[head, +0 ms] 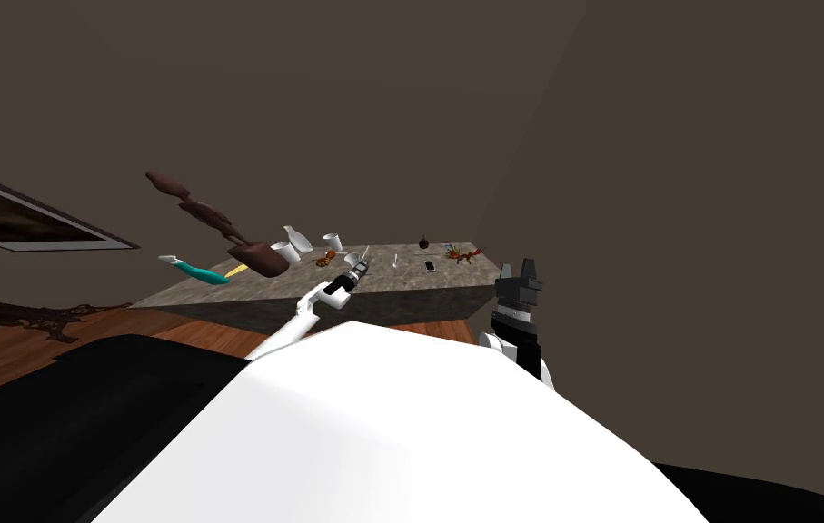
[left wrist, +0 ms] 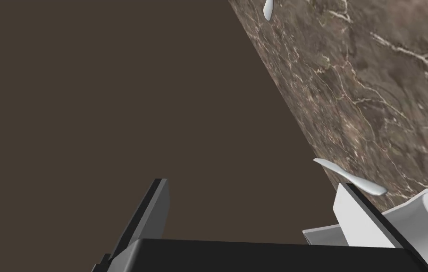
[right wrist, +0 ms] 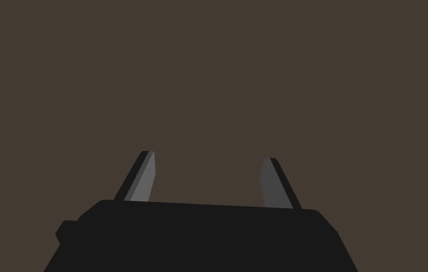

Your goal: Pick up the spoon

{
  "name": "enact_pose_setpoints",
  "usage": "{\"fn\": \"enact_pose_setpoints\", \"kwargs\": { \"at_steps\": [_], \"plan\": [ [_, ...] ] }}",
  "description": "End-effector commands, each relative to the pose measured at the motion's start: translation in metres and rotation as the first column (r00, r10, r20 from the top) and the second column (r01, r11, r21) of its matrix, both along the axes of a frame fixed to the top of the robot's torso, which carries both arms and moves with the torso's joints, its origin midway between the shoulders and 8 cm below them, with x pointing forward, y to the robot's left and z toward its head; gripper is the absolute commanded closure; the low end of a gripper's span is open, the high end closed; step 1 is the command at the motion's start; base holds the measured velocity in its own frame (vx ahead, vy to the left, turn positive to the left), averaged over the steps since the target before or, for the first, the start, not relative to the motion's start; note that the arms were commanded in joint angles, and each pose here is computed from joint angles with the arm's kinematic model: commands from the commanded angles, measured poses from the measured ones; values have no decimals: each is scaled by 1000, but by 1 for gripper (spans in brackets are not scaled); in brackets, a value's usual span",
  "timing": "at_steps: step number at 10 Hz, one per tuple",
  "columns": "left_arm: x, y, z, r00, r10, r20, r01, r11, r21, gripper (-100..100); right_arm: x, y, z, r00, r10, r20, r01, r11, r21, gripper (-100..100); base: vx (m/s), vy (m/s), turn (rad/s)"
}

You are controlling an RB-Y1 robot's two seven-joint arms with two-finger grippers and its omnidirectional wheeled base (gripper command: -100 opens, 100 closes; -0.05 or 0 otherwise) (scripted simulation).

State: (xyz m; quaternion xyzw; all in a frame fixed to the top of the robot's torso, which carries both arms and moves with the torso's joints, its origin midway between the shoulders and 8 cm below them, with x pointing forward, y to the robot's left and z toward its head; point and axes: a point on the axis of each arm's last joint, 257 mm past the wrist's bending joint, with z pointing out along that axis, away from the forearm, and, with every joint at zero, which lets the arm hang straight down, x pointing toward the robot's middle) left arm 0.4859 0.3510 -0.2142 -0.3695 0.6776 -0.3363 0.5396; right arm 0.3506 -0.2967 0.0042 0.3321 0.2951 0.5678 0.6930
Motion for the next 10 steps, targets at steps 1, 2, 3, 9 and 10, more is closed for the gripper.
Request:
{"fn": "enact_pose_setpoints", "kwargs": {
  "at_steps": [1,2,3,9,10],
  "plan": [
    [4,16,-12,998,18,-56,-16,999,43,-100,0,0,0,1000,0,0,0,1000,0,0,-12,-19,-130],
    [3,17,-14,998,23,-65,-20,999,44,-100,0,0,0,1000,0,0,0,1000,0,0,-10,-13,-76],
    [5,29,-24,994,39,-107,-30,996,80,-100,0,0,0,1000,0,0,0,1000,0,0,-8,-22,-147],
    [3,75,-54,962,119,-248,-72,979,190,-100,0,0,0,1000,0,0,0,1000,0,0,0,-27,-113],
    [2,75,-55,960,121,-251,-74,979,191,-100,0,0,0,1000,0,0,0,1000,0,0,8,-25,-68]
  ]
}}
